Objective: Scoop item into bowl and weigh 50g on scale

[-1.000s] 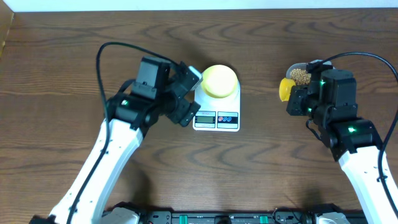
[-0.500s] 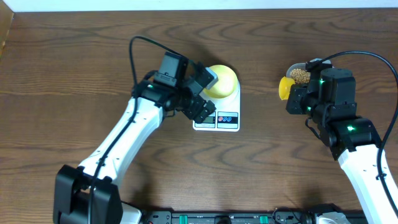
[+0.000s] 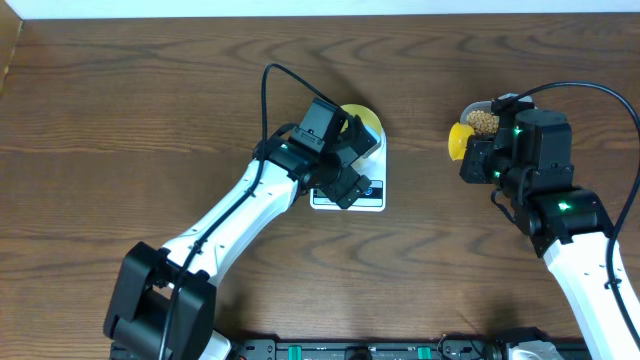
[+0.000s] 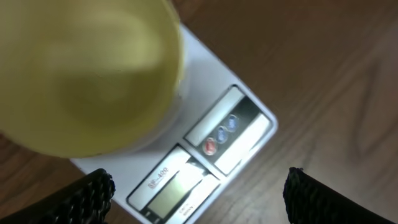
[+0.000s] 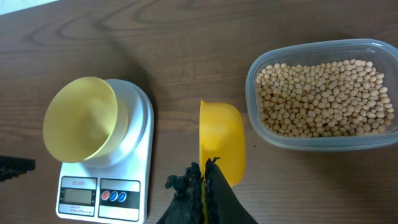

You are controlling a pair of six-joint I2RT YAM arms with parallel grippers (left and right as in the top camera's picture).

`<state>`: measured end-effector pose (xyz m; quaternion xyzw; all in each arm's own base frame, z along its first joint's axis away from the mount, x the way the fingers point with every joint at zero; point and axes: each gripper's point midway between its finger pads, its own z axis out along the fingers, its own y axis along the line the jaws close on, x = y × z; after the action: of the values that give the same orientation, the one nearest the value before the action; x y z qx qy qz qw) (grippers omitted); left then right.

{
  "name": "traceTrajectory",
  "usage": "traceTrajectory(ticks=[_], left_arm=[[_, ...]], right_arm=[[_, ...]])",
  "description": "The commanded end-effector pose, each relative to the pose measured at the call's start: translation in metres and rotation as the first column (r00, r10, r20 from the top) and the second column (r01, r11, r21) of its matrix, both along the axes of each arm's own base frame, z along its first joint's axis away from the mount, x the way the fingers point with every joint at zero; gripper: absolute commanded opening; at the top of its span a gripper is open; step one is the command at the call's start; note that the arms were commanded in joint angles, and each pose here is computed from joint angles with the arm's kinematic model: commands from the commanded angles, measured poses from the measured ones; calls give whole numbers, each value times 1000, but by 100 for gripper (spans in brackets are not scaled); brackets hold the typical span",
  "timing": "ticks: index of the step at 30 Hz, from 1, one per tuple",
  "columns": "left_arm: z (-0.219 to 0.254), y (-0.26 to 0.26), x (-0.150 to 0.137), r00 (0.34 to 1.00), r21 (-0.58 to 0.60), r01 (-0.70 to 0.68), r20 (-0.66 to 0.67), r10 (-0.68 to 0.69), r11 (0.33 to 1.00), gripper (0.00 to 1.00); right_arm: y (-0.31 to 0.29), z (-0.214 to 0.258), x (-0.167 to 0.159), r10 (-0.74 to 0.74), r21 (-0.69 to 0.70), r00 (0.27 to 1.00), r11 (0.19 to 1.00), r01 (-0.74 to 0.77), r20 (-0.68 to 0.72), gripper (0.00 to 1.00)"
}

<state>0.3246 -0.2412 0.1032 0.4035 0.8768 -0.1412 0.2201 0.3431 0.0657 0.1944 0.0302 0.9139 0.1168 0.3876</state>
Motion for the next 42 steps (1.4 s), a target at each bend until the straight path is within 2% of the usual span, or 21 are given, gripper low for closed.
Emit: traceTrajectory(ticks=[1,17,19,26,33,42], left_arm=[[-10,12,9,993,47,-119,-8,119,992,90],[-16,14,7,989,57,-143,-36,145,988,90],[-17,14,6,989,59,-143,-39,145,988,96],[-23,19,-5,988,125,-136,-53,144,983,96],[-26,29,1,966,181,-251,-12,257,951,96],[-34,29,2,899,148,-417,-74,431,897,96]], right_arm=[[-1,9,4,4,-7,1000,1000,-4,26,1],[-2,9,4,11,-22,1000,1000,-11,29,1],[-2,9,4,11,-21,1000,1000,-11,29,1],[-2,9,4,11,-21,1000,1000,-10,29,1],[-2,10,5,11,-20,999,1000,-10,33,1],[-2,11,5,11,-19,999,1000,-10,36,1]])
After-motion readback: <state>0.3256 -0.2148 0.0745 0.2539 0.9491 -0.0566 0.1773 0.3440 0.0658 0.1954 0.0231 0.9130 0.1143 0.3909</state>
